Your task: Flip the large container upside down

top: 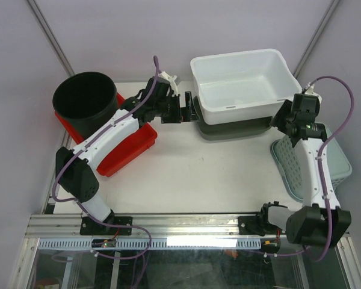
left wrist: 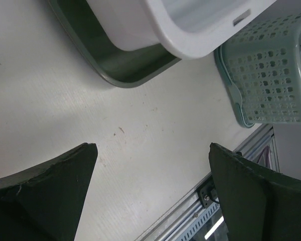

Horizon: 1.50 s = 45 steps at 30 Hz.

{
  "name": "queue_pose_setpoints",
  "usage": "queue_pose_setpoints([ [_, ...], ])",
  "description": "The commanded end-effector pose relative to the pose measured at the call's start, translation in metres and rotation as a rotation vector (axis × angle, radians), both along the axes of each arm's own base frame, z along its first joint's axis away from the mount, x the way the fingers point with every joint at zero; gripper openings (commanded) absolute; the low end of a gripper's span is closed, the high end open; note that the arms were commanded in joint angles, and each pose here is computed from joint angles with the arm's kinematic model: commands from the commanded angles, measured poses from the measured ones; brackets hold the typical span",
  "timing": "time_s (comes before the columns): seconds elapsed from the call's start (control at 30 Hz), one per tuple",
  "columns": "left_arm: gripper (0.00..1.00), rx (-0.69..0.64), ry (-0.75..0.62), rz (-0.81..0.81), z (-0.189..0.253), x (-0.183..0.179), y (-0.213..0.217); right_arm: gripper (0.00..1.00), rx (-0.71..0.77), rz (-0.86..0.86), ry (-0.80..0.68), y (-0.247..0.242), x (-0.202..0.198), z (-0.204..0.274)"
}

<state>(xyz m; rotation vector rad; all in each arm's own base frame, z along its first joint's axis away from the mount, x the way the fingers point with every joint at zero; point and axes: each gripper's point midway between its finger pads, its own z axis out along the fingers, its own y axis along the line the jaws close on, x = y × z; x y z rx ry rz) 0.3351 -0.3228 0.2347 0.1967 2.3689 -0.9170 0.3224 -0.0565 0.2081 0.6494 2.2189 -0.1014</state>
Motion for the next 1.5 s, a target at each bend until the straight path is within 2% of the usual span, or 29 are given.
queue_pose_setpoints([
  [0.0, 0.99, -0.033, -0.179, 0.027, 0.065, 0.023, 0.013, 0.69, 0.027, 0.118, -0.129, 0.022, -0.024, 0.054],
  [0.03, 0.99, -0.029, -0.209, 0.022, 0.073, 0.026, 0.014, 0.75, 0.037, 0.131, -0.141, 0.025, -0.030, 0.058],
  [0.1, 0.99, -0.023, -0.270, -0.008, 0.088, 0.030, 0.012, 0.79, 0.079, 0.175, -0.167, 0.037, -0.037, 0.064],
  [0.37, 0.99, 0.004, -0.522, -0.173, 0.140, 0.030, -0.031, 0.83, 0.221, 0.284, -0.220, 0.074, -0.029, 0.080],
  [0.5, 0.99, 0.108, -0.686, -0.259, 0.145, 0.029, -0.068, 0.83, 0.224, 0.206, -0.202, 0.065, -0.025, 0.082],
  [0.63, 0.99, 0.101, -0.771, -0.360, 0.148, 0.028, -0.099, 0.86, 0.151, 0.054, -0.221, 0.039, -0.034, 0.098],
  [0.8, 0.99, 0.063, -0.759, -0.413, 0.136, 0.038, -0.127, 0.88, 0.080, -0.097, -0.330, 0.013, -0.054, 0.120],
  [0.87, 0.99, 0.053, -0.756, -0.444, 0.128, 0.039, -0.137, 0.92, 0.081, -0.134, -0.368, 0.009, -0.061, 0.121],
  [1.0, 0.99, 0.049, -0.759, -0.483, 0.106, 0.047, -0.154, 0.94, 0.098, -0.109, -0.416, 0.015, -0.067, 0.116],
  [1.33, 0.99, 0.085, -0.719, -0.562, 0.045, 0.060, -0.176, 0.95, 0.132, -0.087, -0.339, 0.022, -0.069, 0.094],
  [1.43, 0.95, 0.104, -0.697, -0.559, 0.028, 0.064, -0.179, 0.95, 0.140, -0.080, -0.343, 0.024, -0.069, 0.093],
  [1.47, 0.91, 0.109, -0.690, -0.559, 0.023, 0.065, -0.179, 0.95, 0.142, -0.079, -0.342, 0.025, -0.068, 0.092],
])
